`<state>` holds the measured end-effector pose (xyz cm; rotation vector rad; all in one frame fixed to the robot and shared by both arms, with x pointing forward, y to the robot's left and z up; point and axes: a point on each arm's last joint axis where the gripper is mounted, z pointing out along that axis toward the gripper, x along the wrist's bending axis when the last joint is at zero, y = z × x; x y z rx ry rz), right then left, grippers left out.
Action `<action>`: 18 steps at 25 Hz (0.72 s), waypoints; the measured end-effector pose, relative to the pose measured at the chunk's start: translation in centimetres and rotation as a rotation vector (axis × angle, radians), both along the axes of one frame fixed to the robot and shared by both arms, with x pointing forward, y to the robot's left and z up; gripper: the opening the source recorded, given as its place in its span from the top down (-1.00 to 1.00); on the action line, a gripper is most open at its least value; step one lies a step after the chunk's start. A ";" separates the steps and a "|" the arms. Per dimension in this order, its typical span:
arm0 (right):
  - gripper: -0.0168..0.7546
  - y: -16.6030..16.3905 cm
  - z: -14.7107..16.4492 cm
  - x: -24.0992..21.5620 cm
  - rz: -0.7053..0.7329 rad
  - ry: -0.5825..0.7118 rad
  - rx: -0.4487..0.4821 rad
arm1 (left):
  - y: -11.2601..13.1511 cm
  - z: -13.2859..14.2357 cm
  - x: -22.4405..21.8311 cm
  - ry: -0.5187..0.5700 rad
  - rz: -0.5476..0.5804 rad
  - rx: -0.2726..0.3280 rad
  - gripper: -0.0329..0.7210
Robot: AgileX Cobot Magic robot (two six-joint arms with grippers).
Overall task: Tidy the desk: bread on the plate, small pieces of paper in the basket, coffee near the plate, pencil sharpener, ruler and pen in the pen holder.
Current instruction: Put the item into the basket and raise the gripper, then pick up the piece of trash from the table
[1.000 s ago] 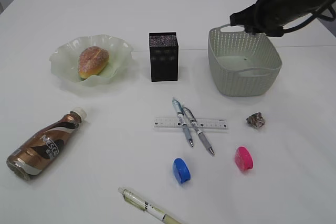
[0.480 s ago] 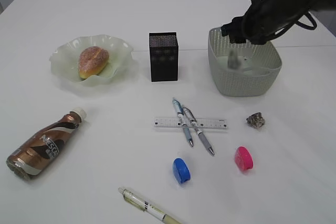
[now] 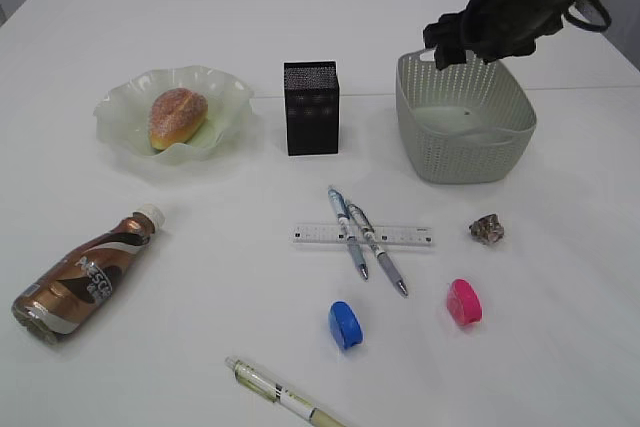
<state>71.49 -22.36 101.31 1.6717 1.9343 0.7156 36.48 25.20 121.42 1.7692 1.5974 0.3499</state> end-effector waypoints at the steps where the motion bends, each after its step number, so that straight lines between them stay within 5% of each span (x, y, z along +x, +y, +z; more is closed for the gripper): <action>1: -0.42 0.0 0.8 0.0 -0.003 0.006 0.001 | 0.0 0.0 0.0 0.000 -0.001 -0.001 -0.43; 8: -0.43 -0.4 5.1 -1.4 -0.001 0.141 -0.040 | 0.0 0.0 0.0 0.000 -0.001 -0.001 -0.43; 18: -0.41 -0.3 5.4 -2.8 0.019 0.277 -0.043 | 0.0 0.0 0.0 0.001 0.000 -0.002 -0.43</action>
